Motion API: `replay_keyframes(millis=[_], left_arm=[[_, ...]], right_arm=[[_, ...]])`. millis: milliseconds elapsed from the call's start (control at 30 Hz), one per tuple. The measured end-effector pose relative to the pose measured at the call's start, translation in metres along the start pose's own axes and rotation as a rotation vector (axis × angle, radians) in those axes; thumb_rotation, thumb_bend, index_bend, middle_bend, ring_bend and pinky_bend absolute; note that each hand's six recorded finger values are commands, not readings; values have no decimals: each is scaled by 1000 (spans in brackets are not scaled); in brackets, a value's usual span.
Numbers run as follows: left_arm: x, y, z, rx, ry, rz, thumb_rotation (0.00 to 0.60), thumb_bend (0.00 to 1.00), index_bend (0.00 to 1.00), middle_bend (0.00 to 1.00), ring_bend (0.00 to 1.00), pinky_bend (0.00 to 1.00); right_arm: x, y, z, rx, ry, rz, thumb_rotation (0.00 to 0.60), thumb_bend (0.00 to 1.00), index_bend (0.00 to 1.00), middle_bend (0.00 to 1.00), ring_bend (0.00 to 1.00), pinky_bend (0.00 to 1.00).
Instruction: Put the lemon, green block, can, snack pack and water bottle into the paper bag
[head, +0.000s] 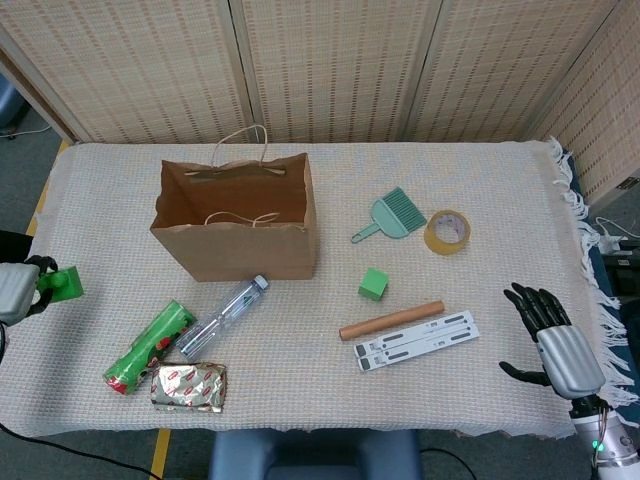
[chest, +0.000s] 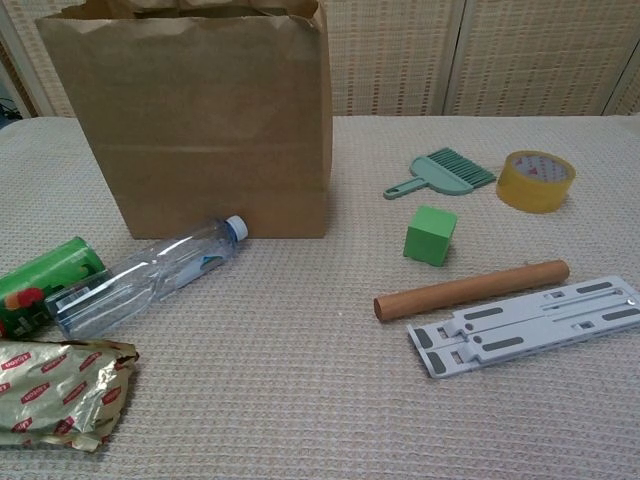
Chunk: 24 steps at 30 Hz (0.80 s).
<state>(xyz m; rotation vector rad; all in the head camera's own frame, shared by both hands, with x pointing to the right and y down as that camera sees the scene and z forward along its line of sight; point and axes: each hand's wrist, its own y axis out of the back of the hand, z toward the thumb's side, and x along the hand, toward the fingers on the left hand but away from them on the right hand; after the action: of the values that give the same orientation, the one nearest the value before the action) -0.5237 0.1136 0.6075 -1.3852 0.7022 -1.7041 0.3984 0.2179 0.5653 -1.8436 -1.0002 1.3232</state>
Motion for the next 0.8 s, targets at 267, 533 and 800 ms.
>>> replay_keyframes(millis=[267,533,800], left_arm=[[14,77,-4,-402,134,294,600,632,665,649,599,782],[15,131,46,-923,96,372,600,634,660,646,599,776],[33,173,129,-984,-66,334,600,632,660,646,599,775]], right_arm=[[0,0,0,0,0,1,600,0,0,0,0,0],[0,-1,0,0,0,4,600,0,0,0,0,0],[1,-1,1,-2,3,8,600,0,0,0,0,0]])
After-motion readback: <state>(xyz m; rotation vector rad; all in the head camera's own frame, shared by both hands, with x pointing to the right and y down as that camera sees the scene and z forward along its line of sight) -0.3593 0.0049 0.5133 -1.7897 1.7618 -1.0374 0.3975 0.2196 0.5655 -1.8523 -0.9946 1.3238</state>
